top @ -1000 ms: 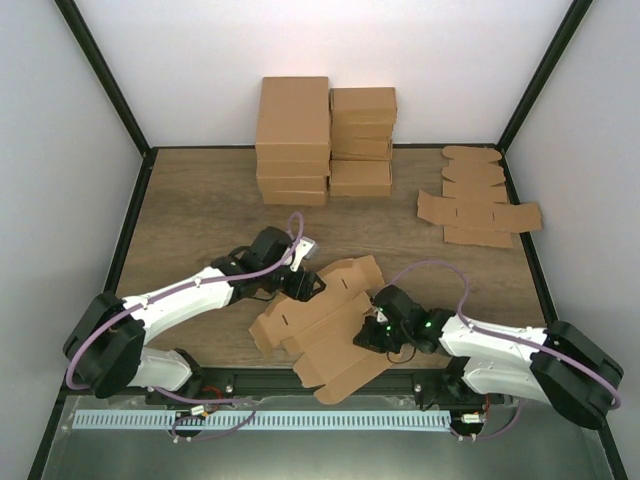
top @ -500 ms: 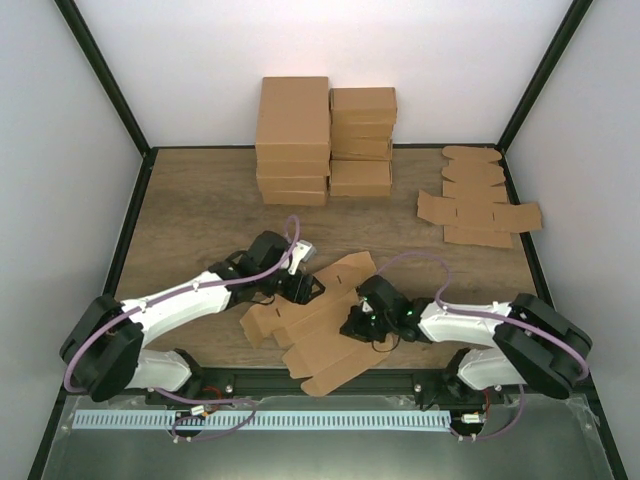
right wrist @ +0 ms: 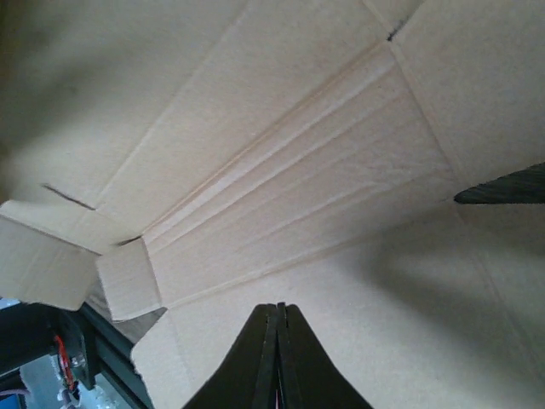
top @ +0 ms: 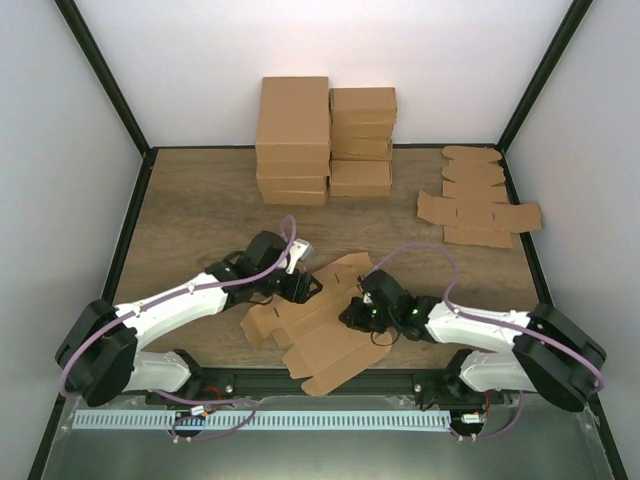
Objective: Fold the paper box
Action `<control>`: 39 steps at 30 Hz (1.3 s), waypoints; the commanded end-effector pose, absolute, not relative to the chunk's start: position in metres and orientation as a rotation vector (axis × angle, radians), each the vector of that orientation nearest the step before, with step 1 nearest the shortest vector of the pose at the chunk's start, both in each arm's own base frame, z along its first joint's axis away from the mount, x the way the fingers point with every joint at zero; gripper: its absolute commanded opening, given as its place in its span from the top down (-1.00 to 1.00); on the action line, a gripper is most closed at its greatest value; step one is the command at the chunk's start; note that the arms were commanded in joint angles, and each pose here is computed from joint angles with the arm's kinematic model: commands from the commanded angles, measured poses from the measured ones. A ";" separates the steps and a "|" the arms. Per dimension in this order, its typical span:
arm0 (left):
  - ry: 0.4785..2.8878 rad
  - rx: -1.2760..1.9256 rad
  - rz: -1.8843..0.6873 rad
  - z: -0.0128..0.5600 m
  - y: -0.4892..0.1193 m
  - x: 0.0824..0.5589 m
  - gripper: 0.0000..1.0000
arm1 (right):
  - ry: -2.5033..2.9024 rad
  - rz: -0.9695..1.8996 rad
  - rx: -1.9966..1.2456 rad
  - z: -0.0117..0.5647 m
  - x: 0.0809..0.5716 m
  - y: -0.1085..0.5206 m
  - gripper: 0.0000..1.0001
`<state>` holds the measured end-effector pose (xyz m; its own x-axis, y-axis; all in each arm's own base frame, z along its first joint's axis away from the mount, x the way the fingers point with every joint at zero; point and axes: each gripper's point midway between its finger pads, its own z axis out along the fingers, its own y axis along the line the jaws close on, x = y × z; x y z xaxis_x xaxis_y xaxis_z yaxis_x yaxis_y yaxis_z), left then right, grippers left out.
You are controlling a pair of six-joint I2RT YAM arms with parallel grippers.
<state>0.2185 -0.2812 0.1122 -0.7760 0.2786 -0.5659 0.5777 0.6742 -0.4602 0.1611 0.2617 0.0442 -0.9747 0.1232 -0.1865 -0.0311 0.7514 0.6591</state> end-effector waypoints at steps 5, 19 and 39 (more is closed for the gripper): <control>2.437 0.653 -0.871 0.113 -0.277 0.216 -0.21 | 2.616 1.099 0.119 0.071 0.166 0.255 0.83; 2.438 0.648 -0.865 0.112 -0.276 0.216 -0.20 | 2.350 1.311 0.281 0.142 0.188 0.262 0.51; 2.434 0.655 -0.880 0.108 -0.275 0.212 0.01 | 2.360 1.318 0.570 0.152 0.233 0.299 0.32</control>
